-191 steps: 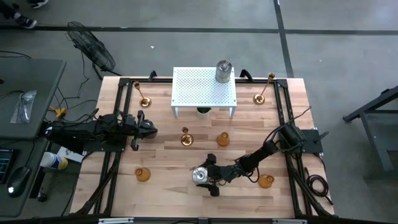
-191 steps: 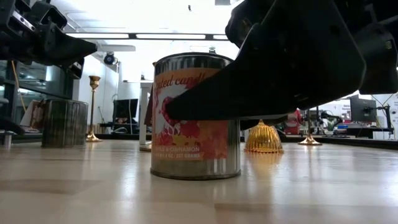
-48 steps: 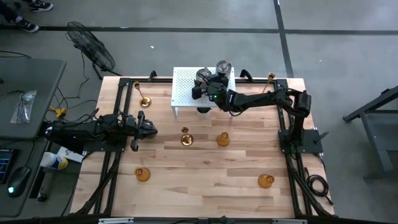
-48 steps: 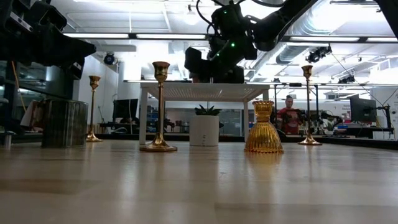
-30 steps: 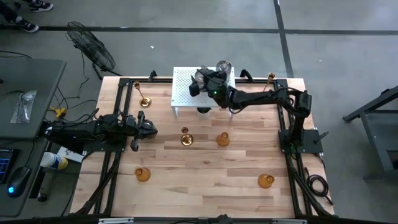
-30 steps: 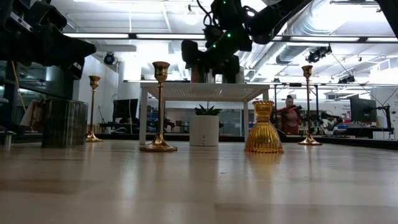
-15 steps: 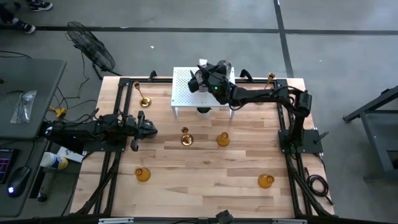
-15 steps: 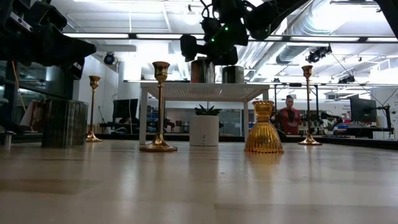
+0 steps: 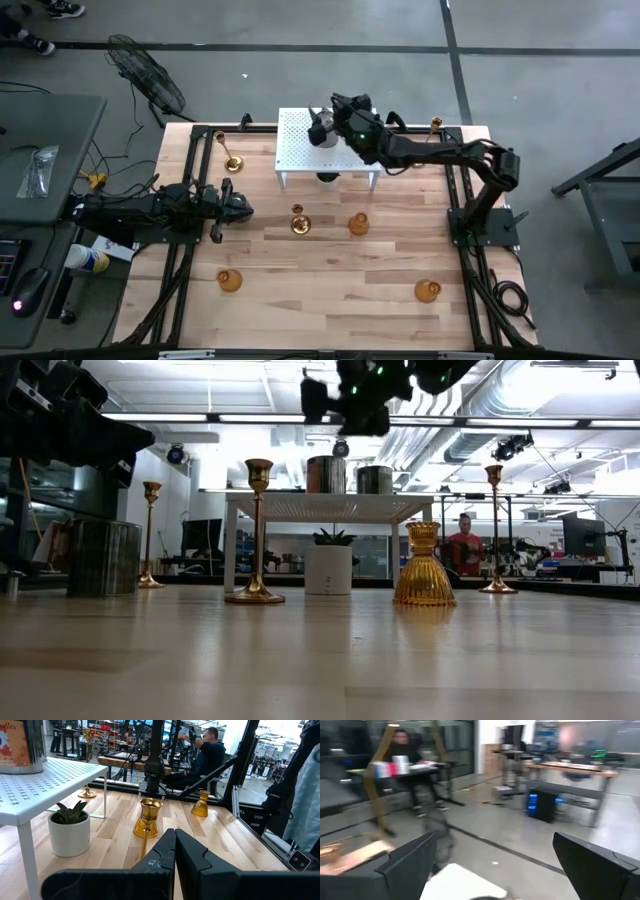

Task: Pick & Place candle stick holders
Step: Put the middle orange scented candle on the shelf, then adjust the orange scented candle on the shelf

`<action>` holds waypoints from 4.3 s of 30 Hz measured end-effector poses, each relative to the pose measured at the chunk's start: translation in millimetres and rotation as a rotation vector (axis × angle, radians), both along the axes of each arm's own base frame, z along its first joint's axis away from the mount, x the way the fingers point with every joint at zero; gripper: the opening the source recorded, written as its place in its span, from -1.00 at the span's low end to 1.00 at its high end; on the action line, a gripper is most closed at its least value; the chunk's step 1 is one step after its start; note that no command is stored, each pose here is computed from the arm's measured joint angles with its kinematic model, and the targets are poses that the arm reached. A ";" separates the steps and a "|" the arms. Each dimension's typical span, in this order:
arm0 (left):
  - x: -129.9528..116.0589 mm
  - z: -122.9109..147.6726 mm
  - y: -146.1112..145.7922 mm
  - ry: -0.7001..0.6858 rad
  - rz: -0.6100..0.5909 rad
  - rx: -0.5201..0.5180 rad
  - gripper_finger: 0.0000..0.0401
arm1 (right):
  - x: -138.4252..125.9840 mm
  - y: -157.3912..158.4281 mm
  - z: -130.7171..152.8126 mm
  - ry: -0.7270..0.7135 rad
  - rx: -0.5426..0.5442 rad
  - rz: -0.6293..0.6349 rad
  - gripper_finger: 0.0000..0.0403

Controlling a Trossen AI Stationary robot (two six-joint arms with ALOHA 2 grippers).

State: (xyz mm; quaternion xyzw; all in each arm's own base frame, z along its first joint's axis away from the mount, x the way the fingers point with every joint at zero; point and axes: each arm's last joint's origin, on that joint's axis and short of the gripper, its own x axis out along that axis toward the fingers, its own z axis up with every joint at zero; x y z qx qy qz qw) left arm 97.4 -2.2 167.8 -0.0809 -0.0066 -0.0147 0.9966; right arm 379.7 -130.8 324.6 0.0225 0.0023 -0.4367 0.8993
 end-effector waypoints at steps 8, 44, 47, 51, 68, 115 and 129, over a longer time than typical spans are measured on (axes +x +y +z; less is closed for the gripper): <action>0.0 0.0 0.0 0.000 0.000 0.000 -1.00 | -3.1 36.3 3.8 0.031 0.023 0.342 0.63; 0.0 0.0 0.0 0.000 0.000 0.000 -1.00 | -5.0 31.2 -108.6 0.066 0.146 0.435 -0.99; 0.0 0.0 0.0 0.000 0.000 0.000 -1.00 | 0.1 26.0 -106.7 0.050 0.142 0.393 -0.99; 0.0 0.0 0.0 0.000 0.000 0.000 -1.00 | -0.8 15.6 -109.7 0.052 0.138 0.280 -0.99; 0.0 0.0 0.0 0.000 0.000 0.000 -1.00 | -12.5 -16.4 -109.8 0.023 0.155 0.149 -0.99; 0.0 0.0 0.0 0.000 0.000 0.000 -1.00 | -112.8 -5.2 14.6 0.157 0.145 -0.118 -0.99; 0.0 0.0 0.0 0.000 0.000 0.000 -1.00 | -91.0 -88.7 47.6 0.106 0.514 -0.140 -0.99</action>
